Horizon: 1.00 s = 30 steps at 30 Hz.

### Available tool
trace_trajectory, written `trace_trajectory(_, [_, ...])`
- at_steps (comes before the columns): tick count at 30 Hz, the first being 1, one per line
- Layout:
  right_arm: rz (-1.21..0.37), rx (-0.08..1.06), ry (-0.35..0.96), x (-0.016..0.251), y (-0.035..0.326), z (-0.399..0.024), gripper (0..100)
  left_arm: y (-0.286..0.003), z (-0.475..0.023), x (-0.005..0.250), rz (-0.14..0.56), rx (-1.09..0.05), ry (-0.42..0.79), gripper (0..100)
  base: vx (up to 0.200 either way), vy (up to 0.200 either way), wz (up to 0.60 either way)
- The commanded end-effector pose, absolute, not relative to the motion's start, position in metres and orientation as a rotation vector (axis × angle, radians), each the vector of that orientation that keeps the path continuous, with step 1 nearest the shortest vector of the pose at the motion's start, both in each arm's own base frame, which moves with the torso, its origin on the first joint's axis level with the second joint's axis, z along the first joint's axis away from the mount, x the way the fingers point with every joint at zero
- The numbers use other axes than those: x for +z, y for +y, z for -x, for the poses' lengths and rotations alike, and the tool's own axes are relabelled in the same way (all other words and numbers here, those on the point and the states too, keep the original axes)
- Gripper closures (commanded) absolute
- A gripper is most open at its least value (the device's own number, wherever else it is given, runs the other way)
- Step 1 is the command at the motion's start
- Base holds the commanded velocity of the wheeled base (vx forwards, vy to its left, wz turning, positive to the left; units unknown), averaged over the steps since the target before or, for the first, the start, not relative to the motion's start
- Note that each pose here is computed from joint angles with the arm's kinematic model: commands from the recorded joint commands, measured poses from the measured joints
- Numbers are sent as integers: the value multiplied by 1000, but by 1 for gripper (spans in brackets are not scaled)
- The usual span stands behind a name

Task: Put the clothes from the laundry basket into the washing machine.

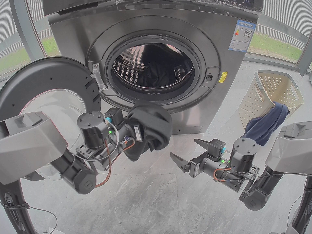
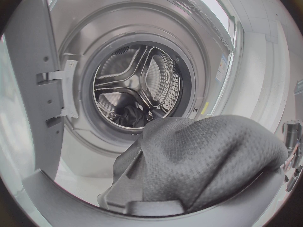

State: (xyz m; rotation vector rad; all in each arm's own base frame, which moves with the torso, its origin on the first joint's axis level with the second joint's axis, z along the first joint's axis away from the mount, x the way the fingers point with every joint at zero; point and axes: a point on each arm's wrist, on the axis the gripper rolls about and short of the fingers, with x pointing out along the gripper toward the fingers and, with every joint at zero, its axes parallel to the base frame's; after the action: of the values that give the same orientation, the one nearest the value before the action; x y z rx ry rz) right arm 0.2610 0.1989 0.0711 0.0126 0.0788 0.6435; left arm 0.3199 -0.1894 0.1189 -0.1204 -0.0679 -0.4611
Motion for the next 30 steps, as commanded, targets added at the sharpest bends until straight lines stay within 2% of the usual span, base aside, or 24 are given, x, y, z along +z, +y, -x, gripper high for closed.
trace_trajectory(1, [-14, 560, 86, 83, 161, -255, 0, -157, -260, 122, 105, -479, -24, 100, 0, 0, 0])
trace_trajectory(6, [-21, 530, 81, 83, 156, -262, 0, -154, -249, 108, 84, -476, 8, 100, 0, 0, 0])
trace_trajectory(17, [-38, 521, 66, 87, 155, -263, 0, -143, -253, 107, 95, -449, 15, 100, 0, 0, 0])
trace_trajectory(21, [-40, 522, 59, 89, 156, -264, 0, -144, -251, 109, 100, -480, 12, 100, 0, 0, 0])
trace_trajectory(30, [-40, 525, 57, 89, 156, -264, 0, -148, -249, 110, 96, -499, 8, 100, 200, 0, 0])
